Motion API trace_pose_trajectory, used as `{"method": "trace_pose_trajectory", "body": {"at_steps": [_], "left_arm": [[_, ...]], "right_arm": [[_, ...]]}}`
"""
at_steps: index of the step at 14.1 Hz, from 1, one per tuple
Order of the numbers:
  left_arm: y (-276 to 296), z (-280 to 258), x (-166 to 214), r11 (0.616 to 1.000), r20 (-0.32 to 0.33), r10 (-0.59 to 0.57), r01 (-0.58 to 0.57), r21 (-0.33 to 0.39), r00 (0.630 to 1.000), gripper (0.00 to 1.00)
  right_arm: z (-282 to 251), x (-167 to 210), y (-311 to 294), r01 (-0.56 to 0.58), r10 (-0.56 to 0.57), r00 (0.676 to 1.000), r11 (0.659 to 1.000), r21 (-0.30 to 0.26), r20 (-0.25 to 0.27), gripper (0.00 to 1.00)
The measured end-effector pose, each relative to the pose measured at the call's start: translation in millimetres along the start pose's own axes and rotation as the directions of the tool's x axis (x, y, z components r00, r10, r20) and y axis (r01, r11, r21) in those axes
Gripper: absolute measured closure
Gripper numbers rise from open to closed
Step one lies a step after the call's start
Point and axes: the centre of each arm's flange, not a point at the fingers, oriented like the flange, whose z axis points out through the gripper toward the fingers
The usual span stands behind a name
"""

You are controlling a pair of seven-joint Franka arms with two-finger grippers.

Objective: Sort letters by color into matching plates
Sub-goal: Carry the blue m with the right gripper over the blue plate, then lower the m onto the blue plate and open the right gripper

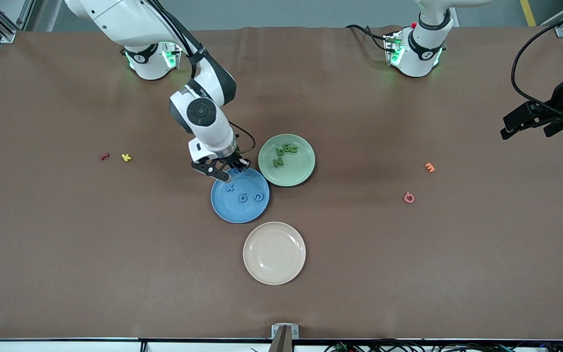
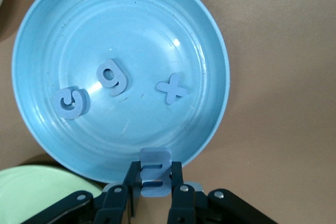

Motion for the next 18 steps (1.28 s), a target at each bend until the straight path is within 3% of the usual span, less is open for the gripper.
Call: {"method": "trace_pose_trajectory", "body": {"at_steps": [4,18], "left_arm": [[0.1,-1.2,0.6,1.000,-0.005,0.000,0.000,-0.001,1.000,0.00],[-4.3,1.1,7.2,1.000,-0.028,-0.009,0.009,-0.003,1.000,0.00]], "right_arm": [[19.4,0.5,-11.9,-0.018,0.018,1.000,0.999,-0.029,0.009,0.73],[33.6,8.5,-22.9,-0.026,0.027,0.999,0.999,-0.034,0.021,0.73]]}}
